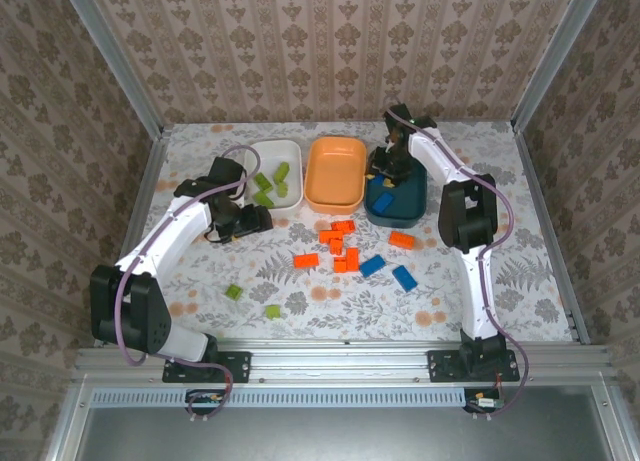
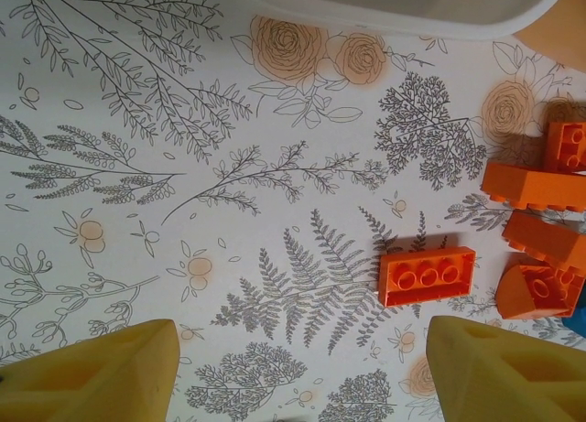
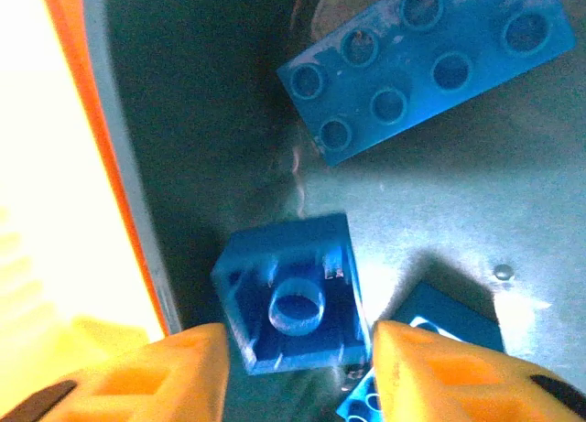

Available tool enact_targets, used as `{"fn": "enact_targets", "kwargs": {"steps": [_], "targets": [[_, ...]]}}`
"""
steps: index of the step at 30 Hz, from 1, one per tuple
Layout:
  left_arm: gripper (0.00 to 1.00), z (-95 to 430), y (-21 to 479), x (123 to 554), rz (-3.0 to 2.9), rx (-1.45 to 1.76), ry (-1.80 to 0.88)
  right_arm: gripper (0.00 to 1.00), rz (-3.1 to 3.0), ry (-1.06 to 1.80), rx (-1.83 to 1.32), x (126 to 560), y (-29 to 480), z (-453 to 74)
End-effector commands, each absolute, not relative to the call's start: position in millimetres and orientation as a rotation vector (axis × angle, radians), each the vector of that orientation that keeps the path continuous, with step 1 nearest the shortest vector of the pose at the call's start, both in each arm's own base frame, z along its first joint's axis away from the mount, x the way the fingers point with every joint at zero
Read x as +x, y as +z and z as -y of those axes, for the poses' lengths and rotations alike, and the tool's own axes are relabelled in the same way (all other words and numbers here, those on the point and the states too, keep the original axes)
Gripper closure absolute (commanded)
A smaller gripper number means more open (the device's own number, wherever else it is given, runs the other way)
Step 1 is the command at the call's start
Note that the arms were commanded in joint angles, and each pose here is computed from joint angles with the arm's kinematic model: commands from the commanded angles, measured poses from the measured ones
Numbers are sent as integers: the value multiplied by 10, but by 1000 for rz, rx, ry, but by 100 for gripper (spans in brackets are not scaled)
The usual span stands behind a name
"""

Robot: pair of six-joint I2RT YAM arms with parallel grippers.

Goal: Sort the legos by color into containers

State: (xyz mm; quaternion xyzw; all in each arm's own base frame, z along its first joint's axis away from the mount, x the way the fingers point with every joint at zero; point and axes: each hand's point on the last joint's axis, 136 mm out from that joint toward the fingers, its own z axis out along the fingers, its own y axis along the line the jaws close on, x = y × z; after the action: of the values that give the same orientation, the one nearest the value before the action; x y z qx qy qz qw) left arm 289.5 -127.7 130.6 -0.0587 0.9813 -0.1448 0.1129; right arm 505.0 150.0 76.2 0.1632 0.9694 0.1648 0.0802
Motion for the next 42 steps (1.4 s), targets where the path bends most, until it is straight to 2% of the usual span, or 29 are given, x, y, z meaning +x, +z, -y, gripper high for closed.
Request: {"fn": "enact_targets", "kwargs": {"steps": [1, 6, 11, 15, 18, 21, 23, 36, 42], "targets": [[27, 1281, 1339, 2911, -2870, -149, -445, 48, -2889, 398, 499, 5024, 973, -1264], [27, 1342, 1349, 2977, -2860, -146, -462, 40, -2858, 324, 391, 4898, 1344, -1088], [26, 1508, 1348, 3014, -2859, -92, -465, 33, -2914, 258, 314, 4374, 1456, -961], [19, 1707, 1319, 3023, -2859, -45, -464, 12, -2969, 221, 386, 3722, 1350, -861], [12, 1815, 1253, 3050, -2869, -53, -477, 6, -2999, 236, 475, 3297, 1176, -893], [4, 2001, 1216, 3015, -2882, -9, -486, 2, -2980, 224, 505, 3088, 997, -983], [0, 2059, 1235, 3024, -2878, 11, -483, 1, -2978, 215, 508, 3047, 900, -1062], [0, 1966, 1327, 2910, -2875, -2, -441, 2, -2944, 106, 544, 3329, 452, -1136], [0, 1843, 1351, 2873, -2874, -33, -428, 8, -2918, 84, 545, 3451, 319, -1128]]}}
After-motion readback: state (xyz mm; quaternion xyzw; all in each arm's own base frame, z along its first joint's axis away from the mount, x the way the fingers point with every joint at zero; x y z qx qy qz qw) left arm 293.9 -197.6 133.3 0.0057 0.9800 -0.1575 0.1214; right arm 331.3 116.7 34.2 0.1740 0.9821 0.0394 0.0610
